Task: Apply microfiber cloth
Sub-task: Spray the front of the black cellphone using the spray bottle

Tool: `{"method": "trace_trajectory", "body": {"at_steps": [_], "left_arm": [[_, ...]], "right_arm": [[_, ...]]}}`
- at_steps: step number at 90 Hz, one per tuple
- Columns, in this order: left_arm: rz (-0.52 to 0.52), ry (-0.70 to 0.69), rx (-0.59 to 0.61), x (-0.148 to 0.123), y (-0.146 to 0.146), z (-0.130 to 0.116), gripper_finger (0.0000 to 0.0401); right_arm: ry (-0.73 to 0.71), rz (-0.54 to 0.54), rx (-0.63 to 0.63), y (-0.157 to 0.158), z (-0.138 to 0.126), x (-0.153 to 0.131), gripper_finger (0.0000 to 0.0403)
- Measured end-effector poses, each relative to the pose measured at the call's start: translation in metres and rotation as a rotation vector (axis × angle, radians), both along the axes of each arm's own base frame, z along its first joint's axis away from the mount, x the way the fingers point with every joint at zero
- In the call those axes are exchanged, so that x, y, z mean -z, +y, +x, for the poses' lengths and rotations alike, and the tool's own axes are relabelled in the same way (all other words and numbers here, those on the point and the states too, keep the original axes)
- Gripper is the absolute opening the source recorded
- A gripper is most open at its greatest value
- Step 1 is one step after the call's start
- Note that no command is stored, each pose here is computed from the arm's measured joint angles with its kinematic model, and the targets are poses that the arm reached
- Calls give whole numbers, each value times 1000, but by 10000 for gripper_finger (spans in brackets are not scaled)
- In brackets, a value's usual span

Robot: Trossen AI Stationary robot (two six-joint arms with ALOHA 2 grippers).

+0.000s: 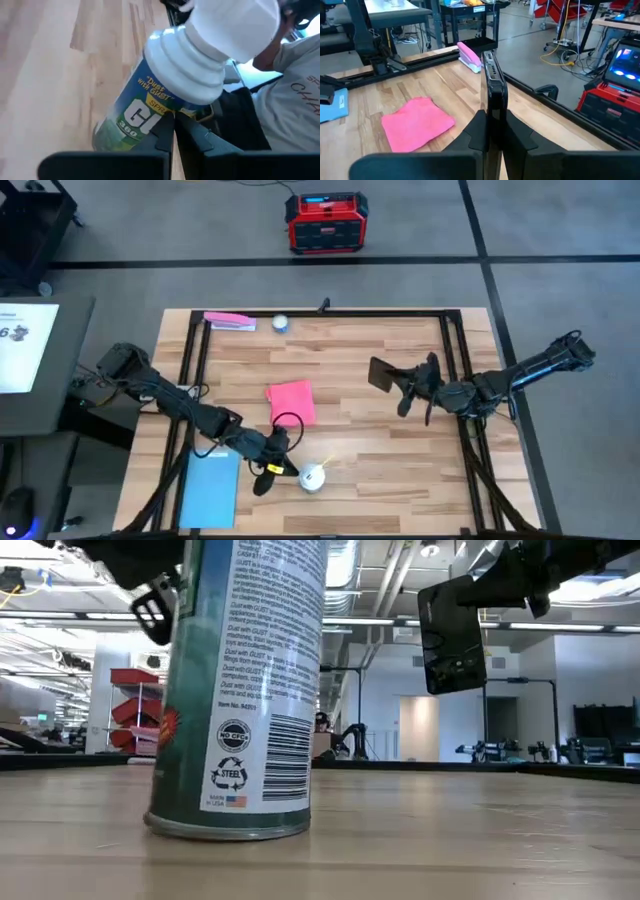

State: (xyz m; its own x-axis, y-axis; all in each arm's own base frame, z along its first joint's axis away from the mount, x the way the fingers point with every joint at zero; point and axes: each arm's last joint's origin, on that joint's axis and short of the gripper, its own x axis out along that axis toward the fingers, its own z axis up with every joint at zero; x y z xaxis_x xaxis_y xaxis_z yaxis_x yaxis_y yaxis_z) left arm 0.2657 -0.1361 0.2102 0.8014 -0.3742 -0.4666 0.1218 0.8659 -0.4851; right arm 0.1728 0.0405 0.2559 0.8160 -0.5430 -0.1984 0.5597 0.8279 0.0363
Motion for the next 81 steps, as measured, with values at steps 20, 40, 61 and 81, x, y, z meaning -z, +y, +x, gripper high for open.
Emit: {"method": "trace_trajectory", "body": {"at_steps": [20,40,61,81], "left_arm": [[11,9,9,1,2,1,0],[-104,99,134,3,-28,-18,0],[-146,32,126,-4,-42,-23,0],[-235,-45,122,-9,-40,-12,0]], "right_arm": [[2,-1,0,0,0,0,17],[11,-3,-3,0,0,1,17],[1,1,-3,0,0,0,17],[1,1,-3,0,0,0,17]]}}
